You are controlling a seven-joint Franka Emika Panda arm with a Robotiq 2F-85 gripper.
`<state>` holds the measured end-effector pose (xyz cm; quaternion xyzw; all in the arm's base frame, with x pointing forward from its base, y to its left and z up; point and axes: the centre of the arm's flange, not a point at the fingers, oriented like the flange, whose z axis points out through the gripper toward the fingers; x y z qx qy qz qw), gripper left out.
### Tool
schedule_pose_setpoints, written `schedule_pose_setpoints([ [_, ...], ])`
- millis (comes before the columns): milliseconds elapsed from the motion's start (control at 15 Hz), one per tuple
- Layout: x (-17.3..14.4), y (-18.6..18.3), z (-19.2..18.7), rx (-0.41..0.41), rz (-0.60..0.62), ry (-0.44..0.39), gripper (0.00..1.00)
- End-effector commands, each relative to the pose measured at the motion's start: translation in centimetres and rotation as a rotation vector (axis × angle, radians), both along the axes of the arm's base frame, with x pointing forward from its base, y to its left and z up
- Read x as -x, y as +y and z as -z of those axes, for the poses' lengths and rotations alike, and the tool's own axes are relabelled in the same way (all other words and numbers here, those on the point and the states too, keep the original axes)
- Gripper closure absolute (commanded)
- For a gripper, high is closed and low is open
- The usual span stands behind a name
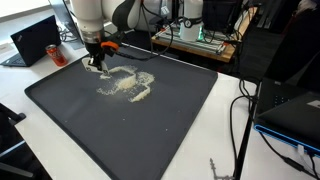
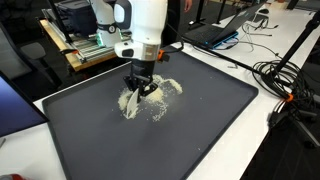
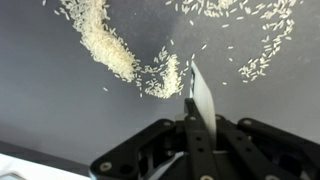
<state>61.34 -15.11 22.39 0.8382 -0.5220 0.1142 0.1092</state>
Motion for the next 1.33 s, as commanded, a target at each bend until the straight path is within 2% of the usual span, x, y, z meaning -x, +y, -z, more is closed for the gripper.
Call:
schedule_pose_setpoints([
  [0, 5.6, 0.7, -4.4, 0.043, -0.127, -0.047, 0.99],
  [200, 7.7, -0.6, -7.6, 0.029, -0.212, -0.060, 0.99],
  [667, 11.0, -1.8, -14.6, 0.004, -0.398, -0.031, 0.99],
  [1067, 11.6, -1.5, -18.6, -0.049, -0.577, 0.056, 0.99],
  [1267, 11.5, -2.2, -19.3, -0.063, -0.612, 0.018, 0.99],
])
